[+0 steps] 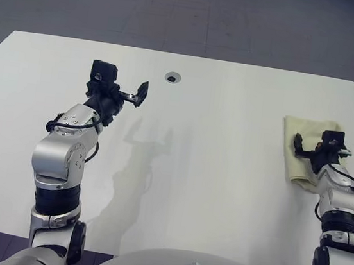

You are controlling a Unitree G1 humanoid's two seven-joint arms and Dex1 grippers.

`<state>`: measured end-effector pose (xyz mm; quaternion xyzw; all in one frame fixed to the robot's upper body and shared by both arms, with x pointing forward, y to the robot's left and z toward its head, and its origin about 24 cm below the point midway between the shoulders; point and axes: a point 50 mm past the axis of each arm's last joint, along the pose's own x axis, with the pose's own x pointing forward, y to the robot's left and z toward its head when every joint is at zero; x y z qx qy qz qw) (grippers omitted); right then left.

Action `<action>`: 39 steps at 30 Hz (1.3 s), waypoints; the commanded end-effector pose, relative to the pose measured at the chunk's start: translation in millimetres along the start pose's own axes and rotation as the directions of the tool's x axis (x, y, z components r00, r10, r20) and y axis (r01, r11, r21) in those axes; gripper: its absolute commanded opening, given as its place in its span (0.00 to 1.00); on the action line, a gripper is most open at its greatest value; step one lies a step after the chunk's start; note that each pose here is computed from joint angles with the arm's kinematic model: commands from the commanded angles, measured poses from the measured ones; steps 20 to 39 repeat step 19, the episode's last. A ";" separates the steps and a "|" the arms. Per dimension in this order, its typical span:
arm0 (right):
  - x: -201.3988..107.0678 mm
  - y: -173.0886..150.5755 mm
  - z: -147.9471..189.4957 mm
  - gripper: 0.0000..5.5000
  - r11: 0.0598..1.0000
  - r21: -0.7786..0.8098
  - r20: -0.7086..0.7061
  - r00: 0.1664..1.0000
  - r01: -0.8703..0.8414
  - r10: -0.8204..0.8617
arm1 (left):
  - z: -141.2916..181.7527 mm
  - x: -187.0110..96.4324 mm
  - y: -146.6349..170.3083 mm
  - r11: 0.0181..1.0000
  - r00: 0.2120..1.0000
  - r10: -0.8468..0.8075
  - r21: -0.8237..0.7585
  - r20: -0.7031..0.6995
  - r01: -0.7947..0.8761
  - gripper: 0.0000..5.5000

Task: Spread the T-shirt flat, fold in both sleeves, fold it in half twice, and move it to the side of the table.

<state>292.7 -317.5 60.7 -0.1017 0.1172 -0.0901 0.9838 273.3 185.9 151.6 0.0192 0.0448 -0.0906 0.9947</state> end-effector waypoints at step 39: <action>-7.1 134.5 57.7 0.98 0.962 0.105 0.123 0.964 -0.251 0.238 | -16.2 14.2 13.8 0.972 0.972 0.231 0.023 0.038 -0.232 0.98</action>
